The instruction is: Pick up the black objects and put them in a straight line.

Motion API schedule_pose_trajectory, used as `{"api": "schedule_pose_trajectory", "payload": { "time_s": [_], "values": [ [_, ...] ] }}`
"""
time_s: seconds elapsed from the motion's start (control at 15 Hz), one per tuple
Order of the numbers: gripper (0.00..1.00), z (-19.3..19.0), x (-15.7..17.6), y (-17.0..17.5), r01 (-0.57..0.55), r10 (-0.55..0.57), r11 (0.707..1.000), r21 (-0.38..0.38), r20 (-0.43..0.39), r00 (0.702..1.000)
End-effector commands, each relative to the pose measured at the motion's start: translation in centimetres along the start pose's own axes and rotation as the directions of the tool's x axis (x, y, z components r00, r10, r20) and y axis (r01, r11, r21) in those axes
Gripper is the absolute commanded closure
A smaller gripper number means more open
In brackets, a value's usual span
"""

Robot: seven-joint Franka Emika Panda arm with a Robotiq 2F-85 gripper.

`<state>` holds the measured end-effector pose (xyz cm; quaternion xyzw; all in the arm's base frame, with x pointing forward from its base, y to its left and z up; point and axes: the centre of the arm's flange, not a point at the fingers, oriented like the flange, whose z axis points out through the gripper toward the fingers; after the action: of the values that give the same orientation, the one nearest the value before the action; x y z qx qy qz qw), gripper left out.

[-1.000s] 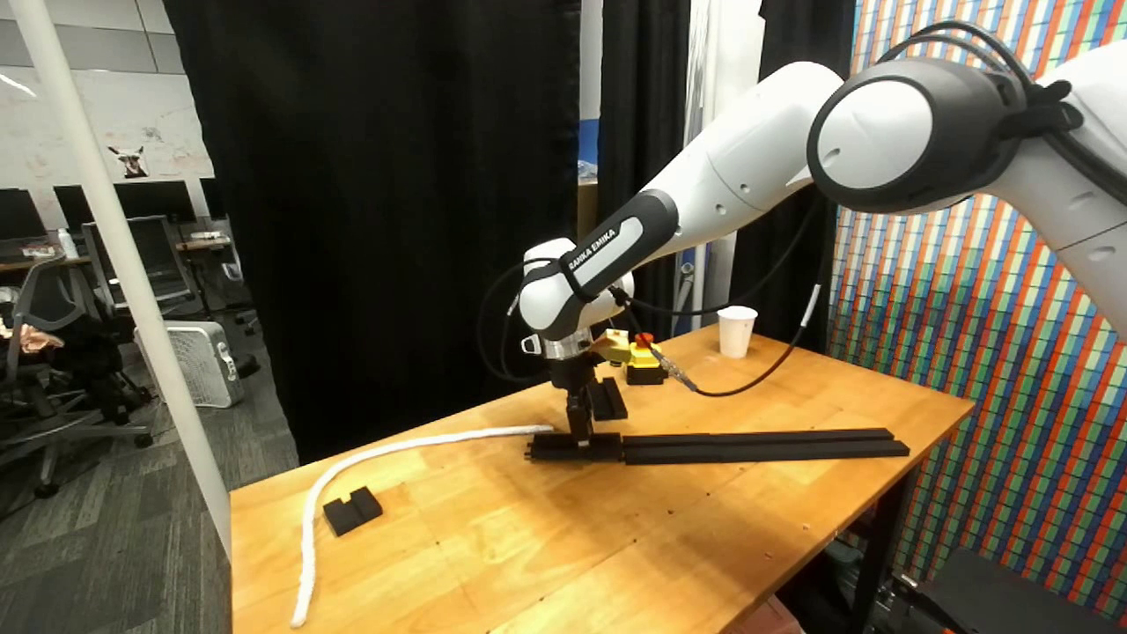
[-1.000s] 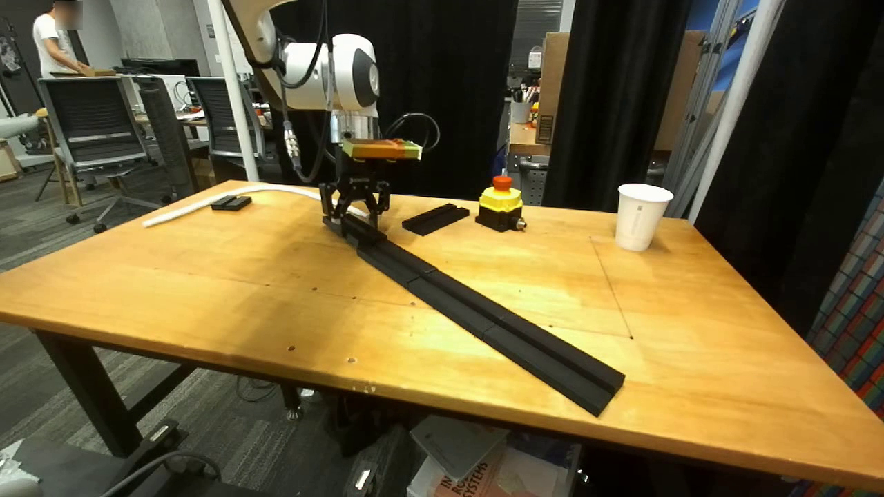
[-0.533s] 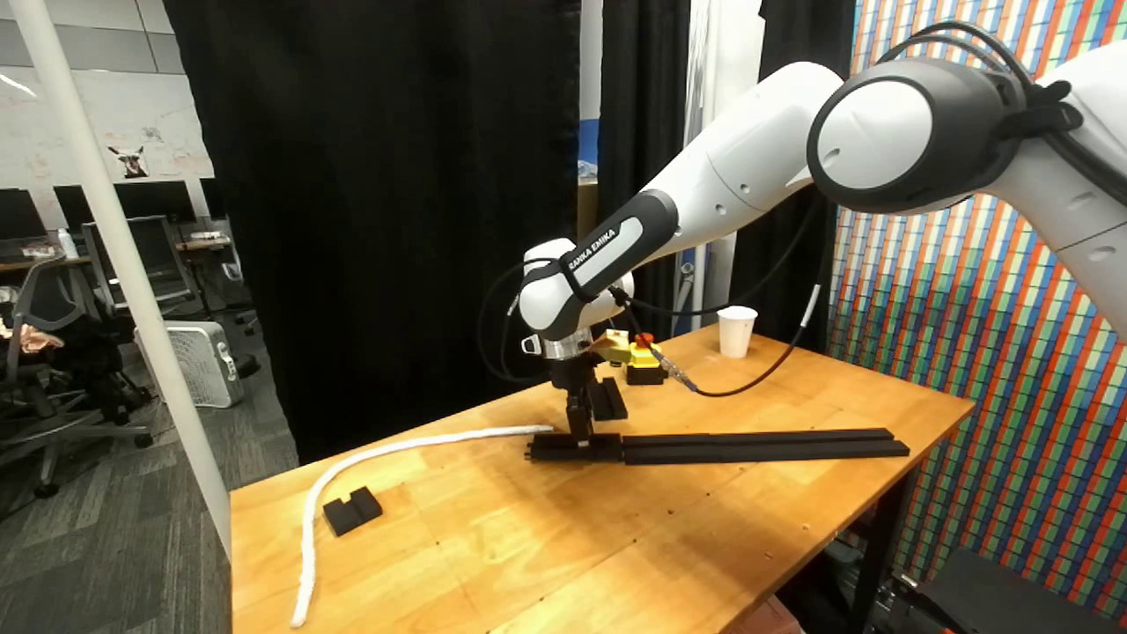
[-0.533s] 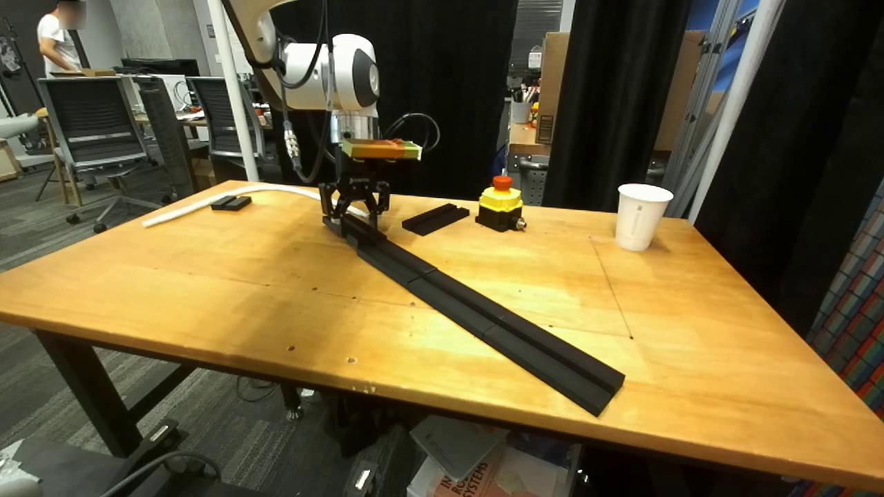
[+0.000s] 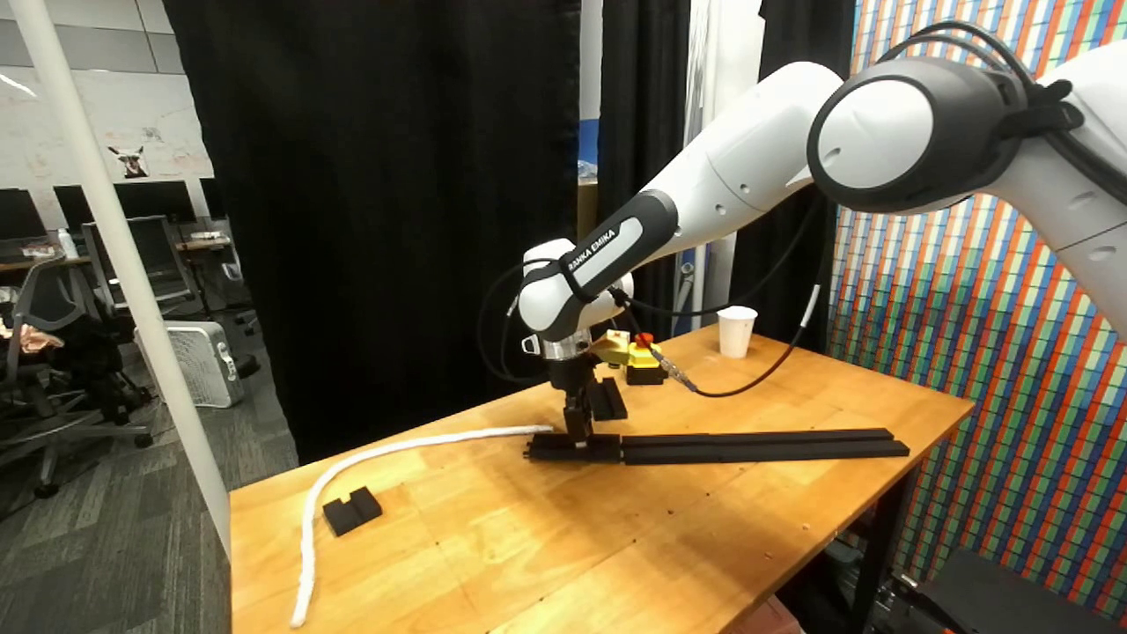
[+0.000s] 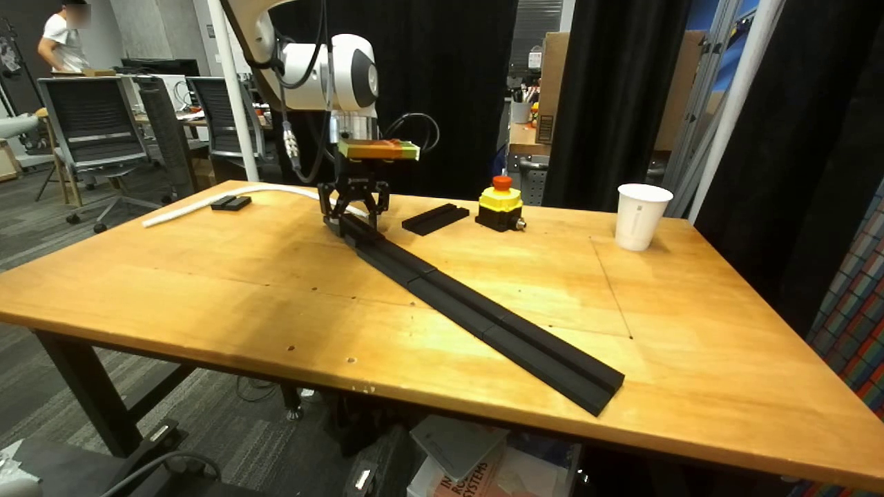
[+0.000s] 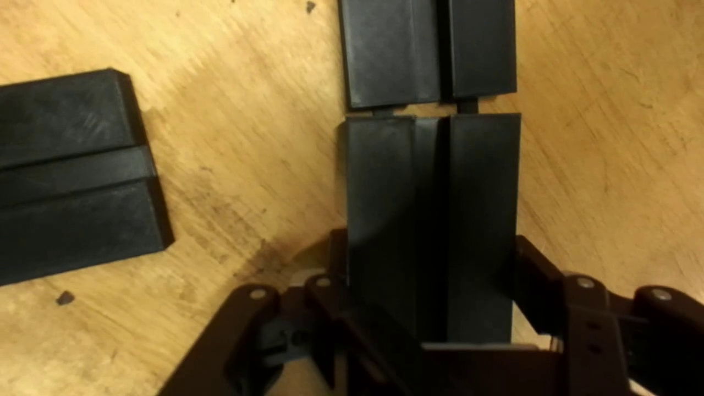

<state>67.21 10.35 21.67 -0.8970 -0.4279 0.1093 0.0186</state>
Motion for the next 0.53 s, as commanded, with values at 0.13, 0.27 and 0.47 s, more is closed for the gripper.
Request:
{"api": "schedule_pose_trajectory", "payload": {
  "time_s": [0.13, 0.27, 0.47],
  "values": [
    [0.54, 0.3, -0.7, -1.3, 0.022, -0.022, 1.0, -0.008, -0.016, 1.0],
    [0.54, 0.2, -1.0, -1.6, 0.044, -0.044, 0.999, -0.013, -0.019, 0.999],
    [0.54, 0.3, -1.3, -2.2, 0.082, -0.082, 0.996, -0.027, -0.022, 0.996]
  ]
}}
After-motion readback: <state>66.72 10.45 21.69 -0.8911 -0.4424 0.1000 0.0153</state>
